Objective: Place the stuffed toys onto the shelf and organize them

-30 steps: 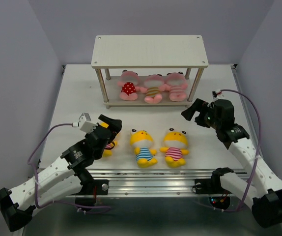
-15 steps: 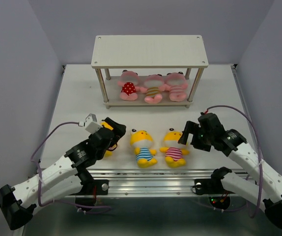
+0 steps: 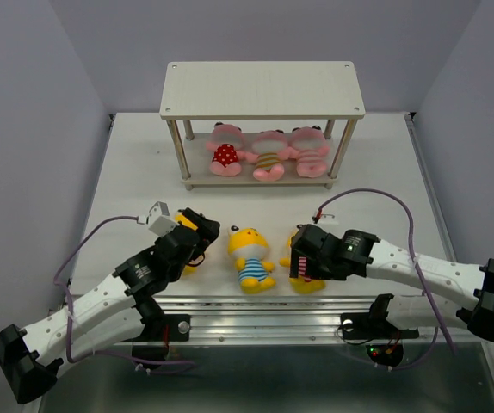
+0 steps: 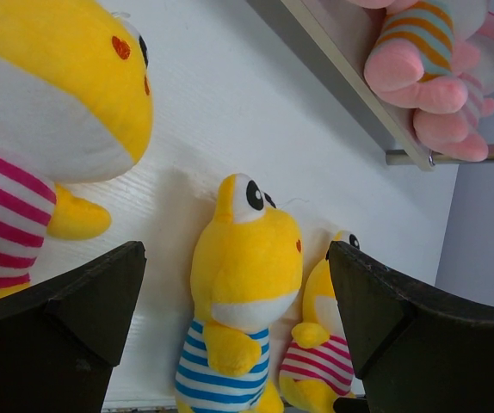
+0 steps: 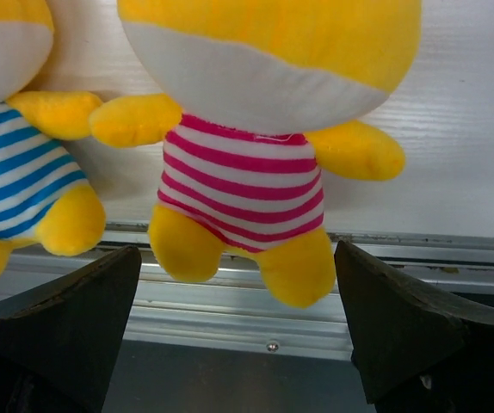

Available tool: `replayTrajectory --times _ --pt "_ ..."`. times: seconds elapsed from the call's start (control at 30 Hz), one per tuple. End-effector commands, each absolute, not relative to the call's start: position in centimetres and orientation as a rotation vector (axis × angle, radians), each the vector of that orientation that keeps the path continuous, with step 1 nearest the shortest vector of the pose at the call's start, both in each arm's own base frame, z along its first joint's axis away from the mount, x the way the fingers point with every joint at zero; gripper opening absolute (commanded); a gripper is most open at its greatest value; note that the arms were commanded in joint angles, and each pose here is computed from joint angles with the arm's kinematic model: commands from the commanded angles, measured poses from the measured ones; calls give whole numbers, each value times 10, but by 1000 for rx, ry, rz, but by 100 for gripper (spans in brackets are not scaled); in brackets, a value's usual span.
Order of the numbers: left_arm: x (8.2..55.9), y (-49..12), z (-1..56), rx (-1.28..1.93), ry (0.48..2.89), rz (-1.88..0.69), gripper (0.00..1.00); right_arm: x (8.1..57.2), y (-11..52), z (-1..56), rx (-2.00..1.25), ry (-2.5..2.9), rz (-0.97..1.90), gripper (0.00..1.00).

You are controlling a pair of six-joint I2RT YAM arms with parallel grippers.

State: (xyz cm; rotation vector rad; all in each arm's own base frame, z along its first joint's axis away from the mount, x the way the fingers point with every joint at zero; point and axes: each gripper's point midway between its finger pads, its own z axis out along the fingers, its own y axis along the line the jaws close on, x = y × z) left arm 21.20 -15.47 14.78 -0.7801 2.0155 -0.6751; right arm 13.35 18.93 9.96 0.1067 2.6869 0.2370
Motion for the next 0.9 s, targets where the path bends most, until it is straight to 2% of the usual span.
replayTrajectory --times 0.0,0.23,0.47,0.63,0.73,0.77,0.87 --pt "212 -151 146 -790 2001 -669 99 140 187 110 208 2625 164 100" --pt "212 -152 144 -793 2001 -676 99 134 196 95 219 2643 209 100" --pt "212 -153 145 -791 1997 -687 99 153 209 92 240 2557 244 100" --pt "212 -149 146 -798 1989 -676 99 160 201 76 251 2549 112 100" --pt "212 -148 148 -804 1980 -678 99 161 201 69 238 2559 72 91" --pt "212 -147 148 -806 1977 -679 99 160 200 66 236 2566 57 80" --pt "212 -145 148 -811 1974 -672 99 161 196 66 249 2561 30 57"
